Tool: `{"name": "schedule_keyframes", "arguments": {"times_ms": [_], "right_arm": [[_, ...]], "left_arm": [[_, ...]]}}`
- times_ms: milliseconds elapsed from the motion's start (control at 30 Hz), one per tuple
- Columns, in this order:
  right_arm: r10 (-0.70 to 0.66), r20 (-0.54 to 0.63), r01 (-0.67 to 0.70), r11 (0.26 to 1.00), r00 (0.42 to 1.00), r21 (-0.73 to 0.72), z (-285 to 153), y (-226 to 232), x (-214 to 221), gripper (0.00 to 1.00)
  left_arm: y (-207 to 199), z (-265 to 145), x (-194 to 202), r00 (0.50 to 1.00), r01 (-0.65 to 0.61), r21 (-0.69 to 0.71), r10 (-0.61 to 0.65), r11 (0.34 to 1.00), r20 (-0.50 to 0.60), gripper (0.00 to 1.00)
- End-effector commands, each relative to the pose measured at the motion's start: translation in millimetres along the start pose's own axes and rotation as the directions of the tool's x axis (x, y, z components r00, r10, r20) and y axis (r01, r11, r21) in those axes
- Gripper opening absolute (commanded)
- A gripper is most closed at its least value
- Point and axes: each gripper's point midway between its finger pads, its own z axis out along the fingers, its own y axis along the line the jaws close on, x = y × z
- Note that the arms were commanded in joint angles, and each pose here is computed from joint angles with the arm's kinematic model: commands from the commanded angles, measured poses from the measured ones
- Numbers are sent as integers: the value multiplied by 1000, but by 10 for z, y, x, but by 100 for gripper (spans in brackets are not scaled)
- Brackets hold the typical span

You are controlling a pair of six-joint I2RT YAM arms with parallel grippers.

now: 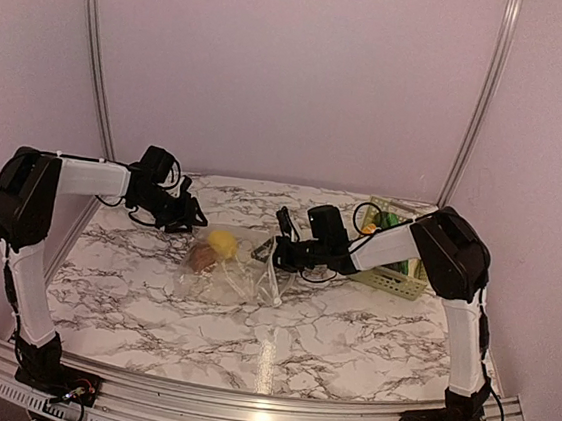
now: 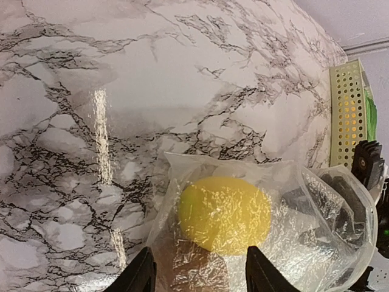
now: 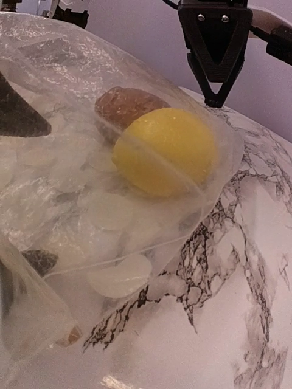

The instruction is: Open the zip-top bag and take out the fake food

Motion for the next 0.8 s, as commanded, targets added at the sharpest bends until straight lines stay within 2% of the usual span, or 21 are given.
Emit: {"name": "schedule_keyframes", "arguments": {"times_ms": [0, 300, 567, 767], "right_arm": [[-39, 13, 40, 998, 999, -45, 69, 51, -107, 61], [-107, -21, 106, 992, 994, -67, 189, 60, -145, 71], [-156, -29, 154, 986, 987, -61, 228, 39, -171, 83], [-180, -34, 179, 983, 983, -45, 268, 31, -161, 85]], "left_arm": [[133, 200, 167, 998, -14, -41, 11, 999, -61, 50], [127, 574, 372, 982, -123, -55, 114, 991, -150, 45], [-184, 754, 614, 945, -261, -17, 252, 965, -209, 36], [-366, 783, 720, 933, -293, 29, 292, 956, -211, 28]]}}
